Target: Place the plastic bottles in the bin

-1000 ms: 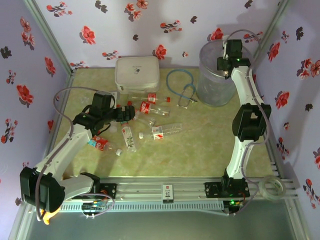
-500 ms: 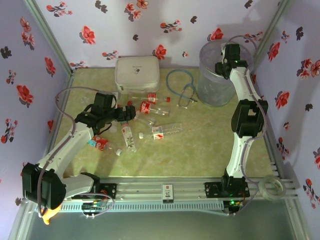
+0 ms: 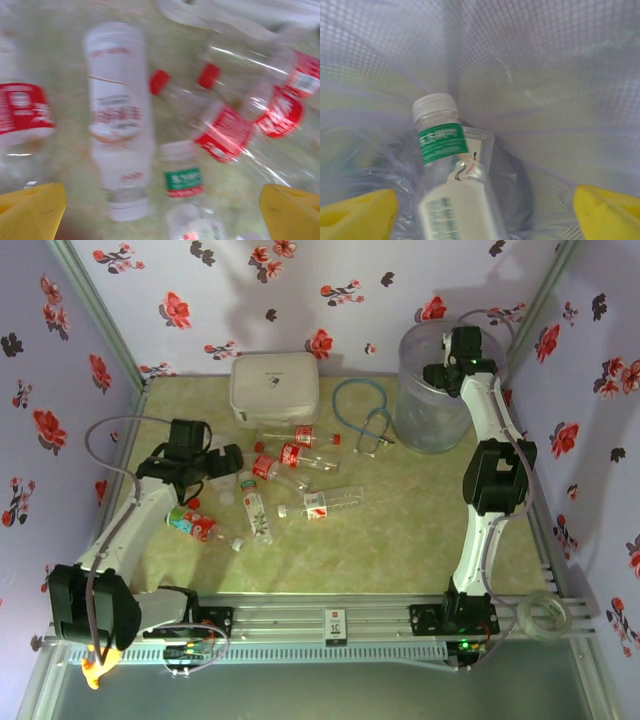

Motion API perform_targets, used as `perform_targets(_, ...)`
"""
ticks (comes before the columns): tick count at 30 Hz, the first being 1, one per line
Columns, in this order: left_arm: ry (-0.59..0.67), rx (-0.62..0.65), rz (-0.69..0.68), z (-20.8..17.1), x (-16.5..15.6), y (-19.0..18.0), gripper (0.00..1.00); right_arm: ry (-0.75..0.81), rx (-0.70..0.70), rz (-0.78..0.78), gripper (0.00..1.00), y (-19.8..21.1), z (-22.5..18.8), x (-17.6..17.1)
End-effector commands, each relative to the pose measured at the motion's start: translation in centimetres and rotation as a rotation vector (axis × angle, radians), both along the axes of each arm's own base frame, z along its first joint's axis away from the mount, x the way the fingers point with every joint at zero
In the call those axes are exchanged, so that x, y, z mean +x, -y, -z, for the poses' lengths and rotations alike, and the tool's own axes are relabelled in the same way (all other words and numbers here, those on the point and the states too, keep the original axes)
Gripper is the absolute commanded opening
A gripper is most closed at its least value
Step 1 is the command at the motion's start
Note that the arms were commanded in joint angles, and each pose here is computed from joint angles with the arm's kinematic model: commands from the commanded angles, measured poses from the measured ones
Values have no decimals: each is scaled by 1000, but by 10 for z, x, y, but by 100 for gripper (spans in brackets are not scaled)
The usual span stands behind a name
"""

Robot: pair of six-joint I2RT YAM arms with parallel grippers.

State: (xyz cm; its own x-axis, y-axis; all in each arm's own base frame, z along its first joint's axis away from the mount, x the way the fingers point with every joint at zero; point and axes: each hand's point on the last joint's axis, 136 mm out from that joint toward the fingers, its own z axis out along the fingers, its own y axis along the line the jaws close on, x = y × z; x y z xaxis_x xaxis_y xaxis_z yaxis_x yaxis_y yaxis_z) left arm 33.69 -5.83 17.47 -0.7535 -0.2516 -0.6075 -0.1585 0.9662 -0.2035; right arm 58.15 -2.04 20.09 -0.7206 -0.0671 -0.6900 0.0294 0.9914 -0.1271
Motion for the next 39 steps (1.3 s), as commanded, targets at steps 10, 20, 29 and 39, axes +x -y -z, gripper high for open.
perform_targets(10, -166, 134, -386, 53, 31, -124, 94, 189, -19, -113, 99, -19, -118, -36)
perform_targets(20, -278, 136, -382, 95, 54, -135, 80, 266, 20, -157, 99, -45, -170, -98)
perform_targets(29, -351, 44, -344, 131, 67, -129, 71, 250, 210, -138, 99, -67, -151, -169)
perform_targets(39, -377, 26, -350, 149, 74, -128, 57, 113, 303, -140, 98, -77, -99, -220)
